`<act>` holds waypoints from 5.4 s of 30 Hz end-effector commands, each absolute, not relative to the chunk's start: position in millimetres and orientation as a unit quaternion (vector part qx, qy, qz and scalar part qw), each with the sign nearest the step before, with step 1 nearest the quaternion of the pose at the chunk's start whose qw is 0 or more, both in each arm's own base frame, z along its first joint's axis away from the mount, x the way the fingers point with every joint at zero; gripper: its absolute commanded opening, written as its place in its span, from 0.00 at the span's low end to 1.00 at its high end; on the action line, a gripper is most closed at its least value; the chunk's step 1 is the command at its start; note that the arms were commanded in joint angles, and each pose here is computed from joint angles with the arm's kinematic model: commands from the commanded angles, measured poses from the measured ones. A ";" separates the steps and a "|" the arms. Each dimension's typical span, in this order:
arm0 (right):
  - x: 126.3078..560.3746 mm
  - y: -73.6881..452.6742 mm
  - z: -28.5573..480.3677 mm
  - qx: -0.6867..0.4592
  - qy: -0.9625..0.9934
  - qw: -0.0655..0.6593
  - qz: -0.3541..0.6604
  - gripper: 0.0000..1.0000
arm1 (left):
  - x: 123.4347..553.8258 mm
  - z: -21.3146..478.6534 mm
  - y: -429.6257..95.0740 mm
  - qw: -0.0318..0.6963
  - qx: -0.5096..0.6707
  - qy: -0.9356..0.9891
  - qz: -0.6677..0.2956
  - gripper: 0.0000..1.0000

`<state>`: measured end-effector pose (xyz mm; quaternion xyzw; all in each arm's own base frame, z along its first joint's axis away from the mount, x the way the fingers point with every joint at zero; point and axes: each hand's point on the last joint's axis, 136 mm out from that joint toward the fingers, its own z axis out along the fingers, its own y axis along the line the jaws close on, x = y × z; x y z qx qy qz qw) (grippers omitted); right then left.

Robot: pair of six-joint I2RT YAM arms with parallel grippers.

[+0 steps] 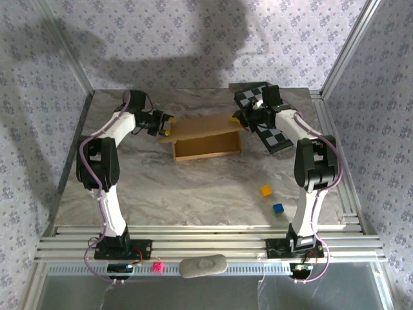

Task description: Fold the paper box

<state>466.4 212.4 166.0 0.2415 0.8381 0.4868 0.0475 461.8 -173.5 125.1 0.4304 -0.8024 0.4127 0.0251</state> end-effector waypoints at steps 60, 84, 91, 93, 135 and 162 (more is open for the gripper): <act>399.1 156.6 131.4 0.121 0.942 0.051 0.309 0.47 | 333.2 115.3 -148.8 0.010 0.264 -0.948 0.176 0.40; 313.6 179.9 135.5 0.201 0.912 0.034 0.357 0.54 | 297.4 53.0 -147.3 0.056 0.190 -0.969 0.147 0.40; 330.6 190.8 124.2 0.194 0.913 0.028 0.359 0.54 | 303.4 53.0 -144.5 0.040 0.186 -0.973 0.134 0.39; 333.7 190.5 119.8 0.193 0.915 0.024 0.353 0.54 | 305.5 51.5 -145.3 0.039 0.186 -0.972 0.135 0.38; 343.2 199.0 77.5 0.192 0.932 -0.037 0.304 0.48 | 304.3 106.6 -169.3 0.020 0.149 -0.973 0.174 0.45; 350.3 199.8 71.8 0.193 0.933 -0.042 0.302 0.48 | 305.3 54.6 -152.1 0.013 0.173 -0.978 0.118 0.25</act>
